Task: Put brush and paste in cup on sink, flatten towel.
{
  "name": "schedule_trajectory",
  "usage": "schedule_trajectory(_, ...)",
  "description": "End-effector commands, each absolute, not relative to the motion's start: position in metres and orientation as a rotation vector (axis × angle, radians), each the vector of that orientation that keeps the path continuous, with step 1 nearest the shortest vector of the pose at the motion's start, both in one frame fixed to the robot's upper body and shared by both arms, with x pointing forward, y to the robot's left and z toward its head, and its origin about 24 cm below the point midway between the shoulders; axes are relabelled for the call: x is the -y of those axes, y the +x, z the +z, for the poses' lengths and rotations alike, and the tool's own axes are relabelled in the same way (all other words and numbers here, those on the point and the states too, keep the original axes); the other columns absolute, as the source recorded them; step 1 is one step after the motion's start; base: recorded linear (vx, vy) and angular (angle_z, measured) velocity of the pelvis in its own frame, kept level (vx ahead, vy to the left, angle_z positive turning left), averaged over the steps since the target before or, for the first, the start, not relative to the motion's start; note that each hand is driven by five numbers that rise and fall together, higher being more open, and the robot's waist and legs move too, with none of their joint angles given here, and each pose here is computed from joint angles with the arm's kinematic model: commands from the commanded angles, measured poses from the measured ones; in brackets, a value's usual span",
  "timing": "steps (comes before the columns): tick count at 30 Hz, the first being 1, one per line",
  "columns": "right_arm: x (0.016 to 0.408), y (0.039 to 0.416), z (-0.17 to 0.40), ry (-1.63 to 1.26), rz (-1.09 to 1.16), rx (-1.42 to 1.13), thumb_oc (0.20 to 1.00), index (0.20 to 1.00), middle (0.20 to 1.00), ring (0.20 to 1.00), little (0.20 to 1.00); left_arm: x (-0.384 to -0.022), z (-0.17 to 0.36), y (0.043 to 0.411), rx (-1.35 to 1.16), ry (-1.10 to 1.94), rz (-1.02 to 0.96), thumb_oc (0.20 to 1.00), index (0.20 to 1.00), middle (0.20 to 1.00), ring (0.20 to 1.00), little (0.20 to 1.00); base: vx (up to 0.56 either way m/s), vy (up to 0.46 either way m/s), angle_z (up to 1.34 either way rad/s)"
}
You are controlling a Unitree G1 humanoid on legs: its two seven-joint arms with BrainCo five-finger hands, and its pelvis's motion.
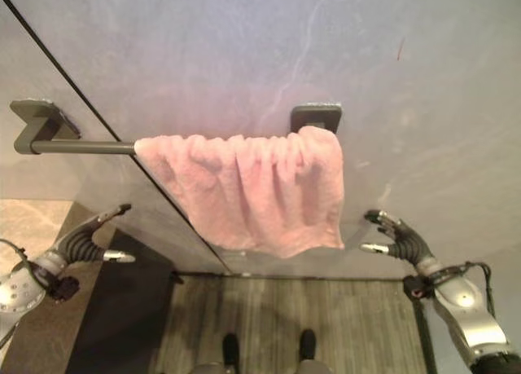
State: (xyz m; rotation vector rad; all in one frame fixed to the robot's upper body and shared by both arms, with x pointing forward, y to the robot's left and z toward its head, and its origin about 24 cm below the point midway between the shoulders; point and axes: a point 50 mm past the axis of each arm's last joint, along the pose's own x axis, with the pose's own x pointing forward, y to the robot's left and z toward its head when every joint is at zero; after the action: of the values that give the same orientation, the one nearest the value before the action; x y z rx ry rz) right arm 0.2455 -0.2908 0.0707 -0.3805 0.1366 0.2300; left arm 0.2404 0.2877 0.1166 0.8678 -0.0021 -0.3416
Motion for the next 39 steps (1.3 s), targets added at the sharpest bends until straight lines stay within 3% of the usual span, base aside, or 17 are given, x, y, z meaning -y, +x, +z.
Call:
schedule_trajectory(1, 0.269, 0.275, 0.102, -0.371, 0.283, 0.025, 1.000, 1.000, 1.000, 1.000, 1.000, -0.250, 0.147, 0.250, 0.194, 0.775, -0.491, 1.000, 1.000, 1.000, 1.000, 1.000, -0.05, 0.036, -0.04)
schedule_trajectory(11, 0.229, 0.299, 0.101, -0.346, 0.358, 0.069, 1.000, 1.000, 1.000, 1.000, 1.000, -0.205, 0.126, 0.262, 0.227, 0.728, -0.636, 1.000, 1.000, 1.000, 1.000, 1.000, 0.00, 0.016, -0.07)
schedule_trajectory(21, 0.181, 0.311, 0.110, -0.269, 0.465, 0.148, 1.000, 1.000, 1.000, 1.000, 1.000, -0.199, 0.115, 0.265, 0.227, 0.719, -0.589, 1.000, 1.000, 1.000, 1.000, 1.000, 0.01, -0.002, -0.06)
schedule_trajectory(28, 0.168, 0.309, 0.113, -0.196, 0.530, 0.151, 1.000, 1.000, 1.000, 1.000, 1.000, -0.194, 0.113, 0.267, 0.238, 0.716, -0.593, 1.000, 1.000, 1.000, 1.000, 1.000, 0.00, -0.008, 0.02)
schedule_trajectory(29, 0.169, 0.308, 0.113, -0.195, 0.534, 0.146, 1.000, 1.000, 1.000, 1.000, 1.000, -0.193, 0.113, 0.267, 0.241, 0.719, -0.600, 0.827, 0.827, 0.827, 0.827, 0.827, 0.00, 0.000, 0.00)
schedule_trajectory(30, 0.172, 0.307, 0.113, -0.203, 0.532, 0.143, 0.624, 0.624, 0.624, 0.624, 0.624, -0.190, 0.112, 0.267, 0.245, 0.718, -0.605, 0.363, 0.363, 0.363, 0.363, 0.363, 0.06, 0.003, 0.02)
schedule_trajectory(31, 0.174, 0.305, 0.109, -0.229, 0.530, 0.125, 0.200, 0.200, 0.200, 0.200, 0.200, -0.182, 0.107, 0.268, 0.244, 0.709, -0.624, 0.200, 0.200, 0.200, 0.200, 0.200, 0.06, 0.003, 0.04)
schedule_trajectory(39, 0.172, 0.305, 0.107, -0.219, 0.455, 0.153, 0.200, 0.200, 0.200, 0.200, 0.200, -0.181, 0.097, 0.263, 0.218, 0.658, -0.588, 0.200, 0.200, 0.200, 0.200, 0.200, 0.02, 0.006, 0.05)
